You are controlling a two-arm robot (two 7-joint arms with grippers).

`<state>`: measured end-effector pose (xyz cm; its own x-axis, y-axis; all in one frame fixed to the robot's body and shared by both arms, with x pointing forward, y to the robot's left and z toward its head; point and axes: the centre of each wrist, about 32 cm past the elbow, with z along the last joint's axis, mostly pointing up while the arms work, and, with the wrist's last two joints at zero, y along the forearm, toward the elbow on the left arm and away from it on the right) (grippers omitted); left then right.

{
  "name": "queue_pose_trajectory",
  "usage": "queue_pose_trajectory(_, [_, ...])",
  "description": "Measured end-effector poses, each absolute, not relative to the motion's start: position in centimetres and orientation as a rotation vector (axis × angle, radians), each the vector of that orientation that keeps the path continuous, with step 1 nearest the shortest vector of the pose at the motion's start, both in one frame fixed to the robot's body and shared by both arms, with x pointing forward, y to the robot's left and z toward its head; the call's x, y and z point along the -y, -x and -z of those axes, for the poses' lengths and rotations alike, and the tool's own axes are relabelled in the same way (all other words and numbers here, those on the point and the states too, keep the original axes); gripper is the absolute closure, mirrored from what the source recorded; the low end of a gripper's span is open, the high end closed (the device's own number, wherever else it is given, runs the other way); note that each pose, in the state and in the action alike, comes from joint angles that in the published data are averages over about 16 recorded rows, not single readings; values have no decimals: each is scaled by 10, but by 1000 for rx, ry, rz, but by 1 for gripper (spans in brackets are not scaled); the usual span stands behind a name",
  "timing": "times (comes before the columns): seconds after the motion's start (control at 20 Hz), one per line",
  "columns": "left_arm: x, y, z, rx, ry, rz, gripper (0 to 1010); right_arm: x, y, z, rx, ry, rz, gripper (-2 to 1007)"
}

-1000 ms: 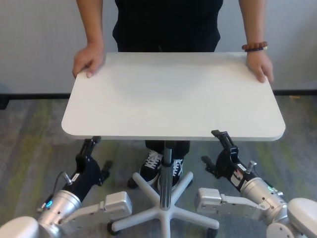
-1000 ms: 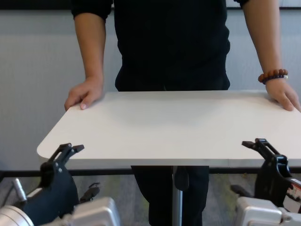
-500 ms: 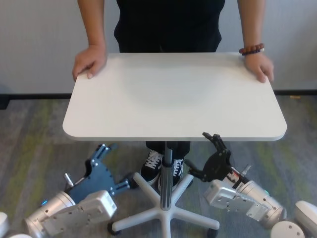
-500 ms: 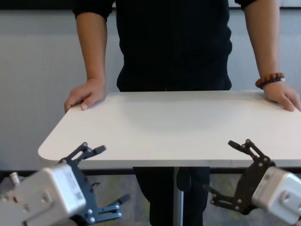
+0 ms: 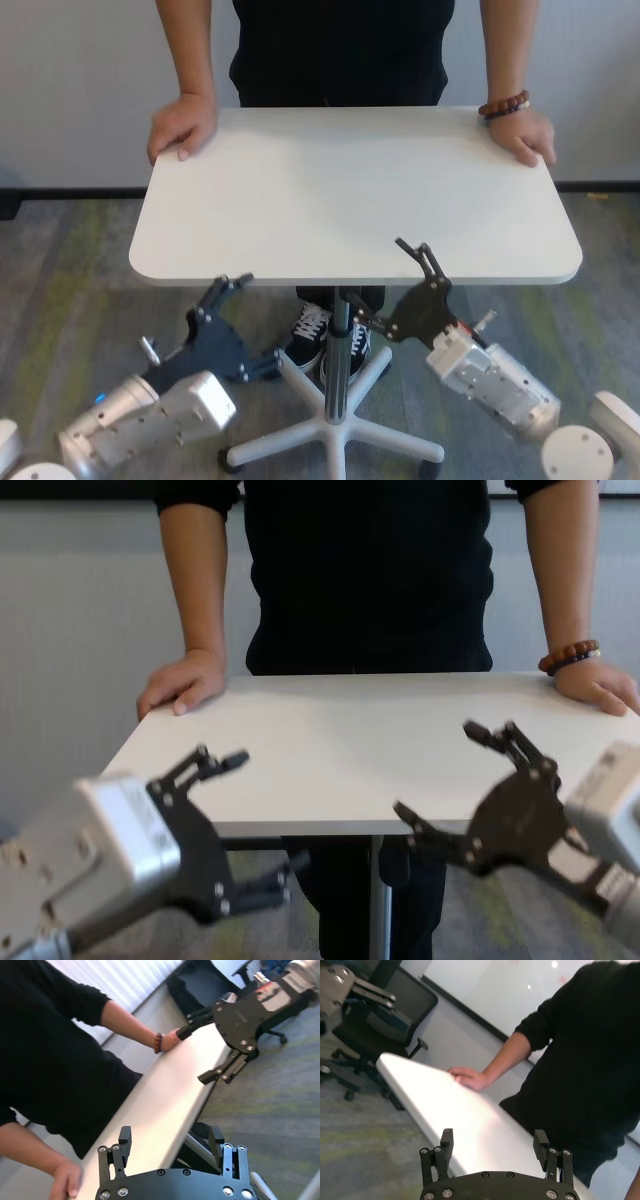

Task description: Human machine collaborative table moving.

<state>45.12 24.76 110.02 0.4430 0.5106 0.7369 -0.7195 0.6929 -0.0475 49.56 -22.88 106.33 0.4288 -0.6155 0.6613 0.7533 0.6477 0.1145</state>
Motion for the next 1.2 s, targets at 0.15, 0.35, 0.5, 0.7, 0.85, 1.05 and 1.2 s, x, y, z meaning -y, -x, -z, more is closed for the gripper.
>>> queue_pose_trajectory(0.15, [-245,-456,-1108,819,-275,-785,10,224,-502,-1072,733,171,857,4])
queue_pose_trajectory(0.35, [-243,-464,-1119,838,-260,-788,10,218,-510,-1083,727,127,854,4])
queue_pose_trajectory(0.5, [-244,-472,-1127,832,-249,-778,10,215,-516,-1089,705,91,857,4])
queue_pose_trajectory(0.7, [-248,-486,-1132,778,-244,-754,10,211,-522,-1093,648,45,877,4])
queue_pose_trajectory(0.85, [-251,-497,-1131,720,-248,-731,10,210,-525,-1094,595,19,896,4])
queue_pose_trajectory(1.05, [-257,-510,-1127,632,-256,-716,10,208,-527,-1093,528,1,913,4])
queue_pose_trajectory(1.2, [-261,-517,-1124,575,-263,-724,10,207,-529,-1093,491,-3,919,4])
